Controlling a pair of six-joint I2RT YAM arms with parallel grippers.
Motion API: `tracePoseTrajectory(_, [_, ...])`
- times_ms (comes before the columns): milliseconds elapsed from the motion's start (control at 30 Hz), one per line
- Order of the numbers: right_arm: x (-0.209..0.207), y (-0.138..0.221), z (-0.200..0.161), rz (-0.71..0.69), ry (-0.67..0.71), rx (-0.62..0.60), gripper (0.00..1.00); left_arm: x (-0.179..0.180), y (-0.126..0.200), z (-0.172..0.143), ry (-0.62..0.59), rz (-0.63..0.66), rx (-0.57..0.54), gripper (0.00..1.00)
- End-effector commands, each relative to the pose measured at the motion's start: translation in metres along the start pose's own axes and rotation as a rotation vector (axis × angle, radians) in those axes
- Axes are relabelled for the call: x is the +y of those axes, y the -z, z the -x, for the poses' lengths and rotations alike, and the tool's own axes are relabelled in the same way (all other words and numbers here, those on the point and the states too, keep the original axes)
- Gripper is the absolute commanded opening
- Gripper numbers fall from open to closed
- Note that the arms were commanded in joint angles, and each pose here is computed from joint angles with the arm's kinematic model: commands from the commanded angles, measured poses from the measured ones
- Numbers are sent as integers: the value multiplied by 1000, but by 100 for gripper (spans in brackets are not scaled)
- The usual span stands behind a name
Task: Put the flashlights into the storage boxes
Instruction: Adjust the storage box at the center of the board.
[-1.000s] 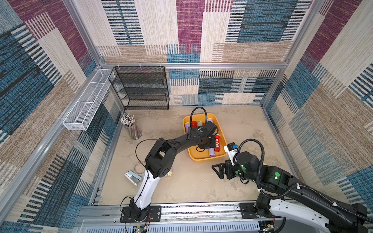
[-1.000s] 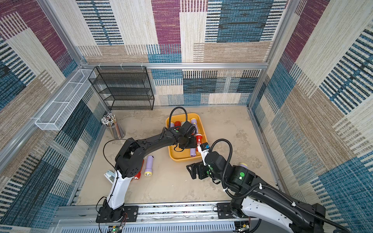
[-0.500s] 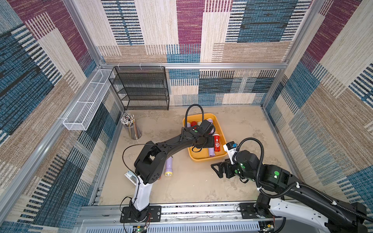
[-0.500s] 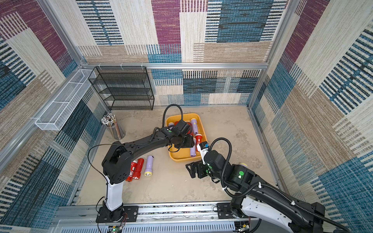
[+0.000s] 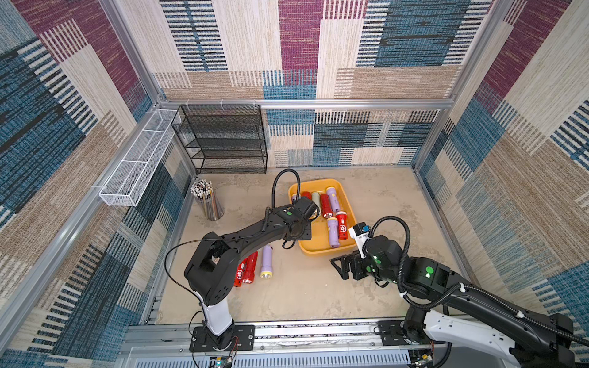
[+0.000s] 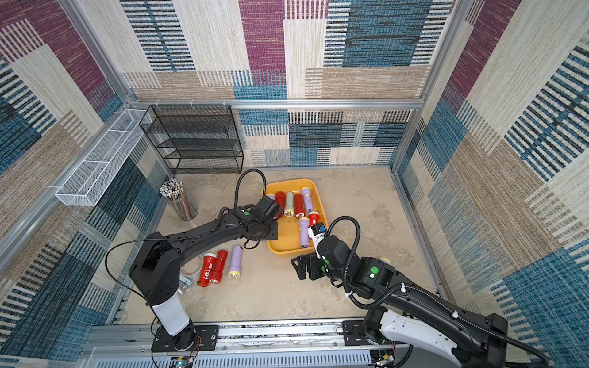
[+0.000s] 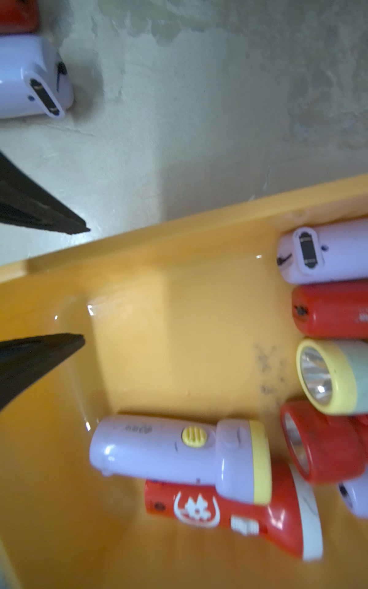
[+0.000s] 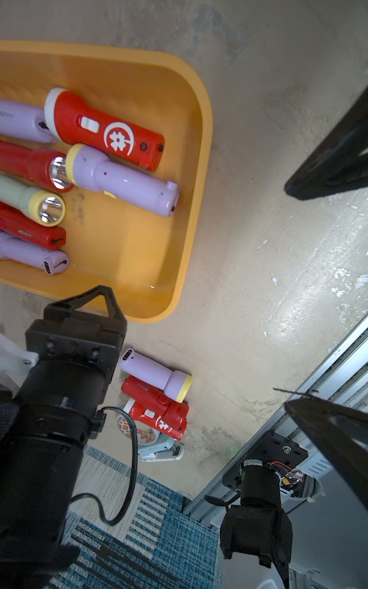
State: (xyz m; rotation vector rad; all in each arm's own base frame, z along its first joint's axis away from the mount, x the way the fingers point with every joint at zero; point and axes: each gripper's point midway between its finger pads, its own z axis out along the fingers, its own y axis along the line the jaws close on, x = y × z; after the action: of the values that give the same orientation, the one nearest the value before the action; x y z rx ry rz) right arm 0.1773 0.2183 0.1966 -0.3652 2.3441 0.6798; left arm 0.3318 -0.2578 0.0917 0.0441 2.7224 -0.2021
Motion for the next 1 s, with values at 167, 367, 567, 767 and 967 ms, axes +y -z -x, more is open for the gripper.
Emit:
tracePoseTrajectory(167, [7, 1, 11, 22, -24, -33, 100, 10, -25, 2, 12, 28, 17, 40])
tracePoseTrajectory(367, [6, -1, 11, 11, -25, -29, 100, 16, -43, 11, 18, 39, 42, 18])
tracePoseTrajectory(567, [7, -9, 12, -9, -15, -8, 100, 25, -48, 29, 23, 58, 27, 17])
tracePoseTrajectory(767, [9, -20, 16, -26, 4, 9, 100, 37, -50, 37, 24, 75, 28, 18])
tracePoseTrajectory(967, [17, -36, 25, -41, 36, 31, 100, 38, -43, 38, -2, 76, 26, 31])
